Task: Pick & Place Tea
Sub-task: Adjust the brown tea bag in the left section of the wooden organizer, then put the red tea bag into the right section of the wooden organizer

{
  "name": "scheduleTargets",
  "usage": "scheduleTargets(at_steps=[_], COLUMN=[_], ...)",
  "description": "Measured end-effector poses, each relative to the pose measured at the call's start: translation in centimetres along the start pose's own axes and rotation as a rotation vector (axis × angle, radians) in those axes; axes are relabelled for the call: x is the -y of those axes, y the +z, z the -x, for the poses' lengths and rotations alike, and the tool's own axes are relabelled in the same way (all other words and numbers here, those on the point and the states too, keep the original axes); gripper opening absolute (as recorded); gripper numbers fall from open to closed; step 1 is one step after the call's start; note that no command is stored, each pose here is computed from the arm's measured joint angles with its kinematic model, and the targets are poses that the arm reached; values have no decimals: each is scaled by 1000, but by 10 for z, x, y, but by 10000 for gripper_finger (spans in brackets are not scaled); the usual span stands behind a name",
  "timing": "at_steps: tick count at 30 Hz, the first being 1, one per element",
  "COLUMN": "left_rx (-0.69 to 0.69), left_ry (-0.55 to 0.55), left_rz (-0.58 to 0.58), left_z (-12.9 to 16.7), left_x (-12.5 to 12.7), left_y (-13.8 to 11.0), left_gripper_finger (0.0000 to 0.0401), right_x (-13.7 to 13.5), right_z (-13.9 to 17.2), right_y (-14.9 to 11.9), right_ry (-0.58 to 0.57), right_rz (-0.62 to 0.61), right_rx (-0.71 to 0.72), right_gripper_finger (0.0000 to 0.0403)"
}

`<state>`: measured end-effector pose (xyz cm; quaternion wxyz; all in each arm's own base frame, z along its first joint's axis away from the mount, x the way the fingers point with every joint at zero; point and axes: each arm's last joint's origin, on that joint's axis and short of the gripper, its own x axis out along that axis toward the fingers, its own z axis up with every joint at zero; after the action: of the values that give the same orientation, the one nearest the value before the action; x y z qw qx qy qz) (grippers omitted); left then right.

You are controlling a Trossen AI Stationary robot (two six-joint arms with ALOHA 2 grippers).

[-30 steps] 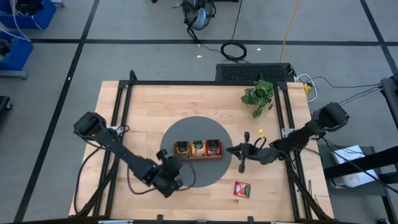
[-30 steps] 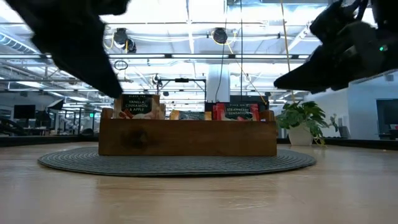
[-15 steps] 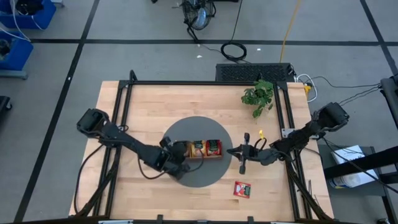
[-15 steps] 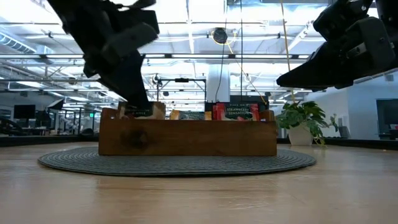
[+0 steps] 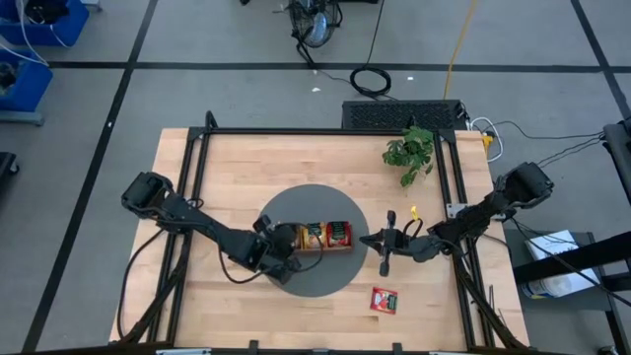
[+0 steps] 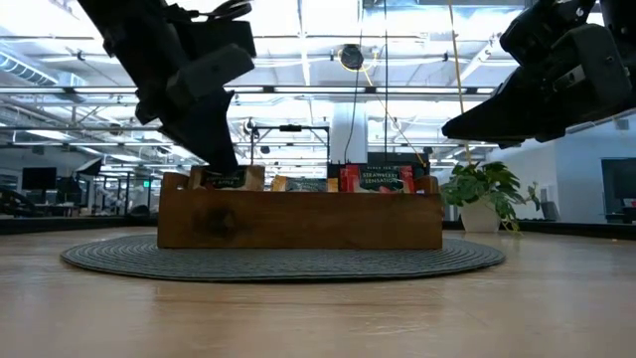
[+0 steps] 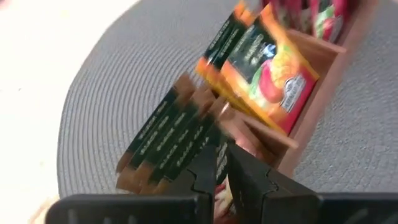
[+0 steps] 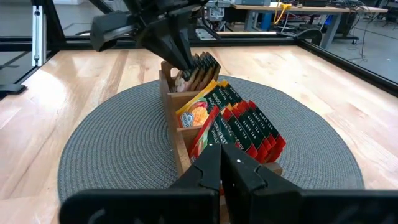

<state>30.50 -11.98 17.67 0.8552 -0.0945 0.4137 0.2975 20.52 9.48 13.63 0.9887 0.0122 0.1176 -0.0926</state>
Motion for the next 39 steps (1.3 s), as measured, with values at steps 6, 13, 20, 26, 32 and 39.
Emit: scheduleTargets(at_steps=[6, 13, 20, 26, 32, 39], left_rx=[150, 257, 466, 482, 476, 454], left_ry=[-48, -196, -518, -653, -600, -585], left_rz=[-109, -119, -318, -521, -564, -530], left_z=[20, 55, 66, 74, 65, 52], left_x=[21, 50, 91, 100, 95, 88], left_y=[0, 0, -10, -20, -27, -14], left_gripper_finger=[46, 46, 46, 47, 47, 47], right_x=[0, 0, 1, -2, -5, -12], right_z=[0, 0, 0, 2, 2, 7], right_y=[0, -1, -4, -5, -5, -9], right_ry=[0, -2, -6, 18, 127, 194], right_rz=[3, 10, 31, 169, 161, 102], right_rx=[-4, -12, -38, -42, -46, -74], right_gripper_finger=[0, 0, 0, 0, 0, 0])
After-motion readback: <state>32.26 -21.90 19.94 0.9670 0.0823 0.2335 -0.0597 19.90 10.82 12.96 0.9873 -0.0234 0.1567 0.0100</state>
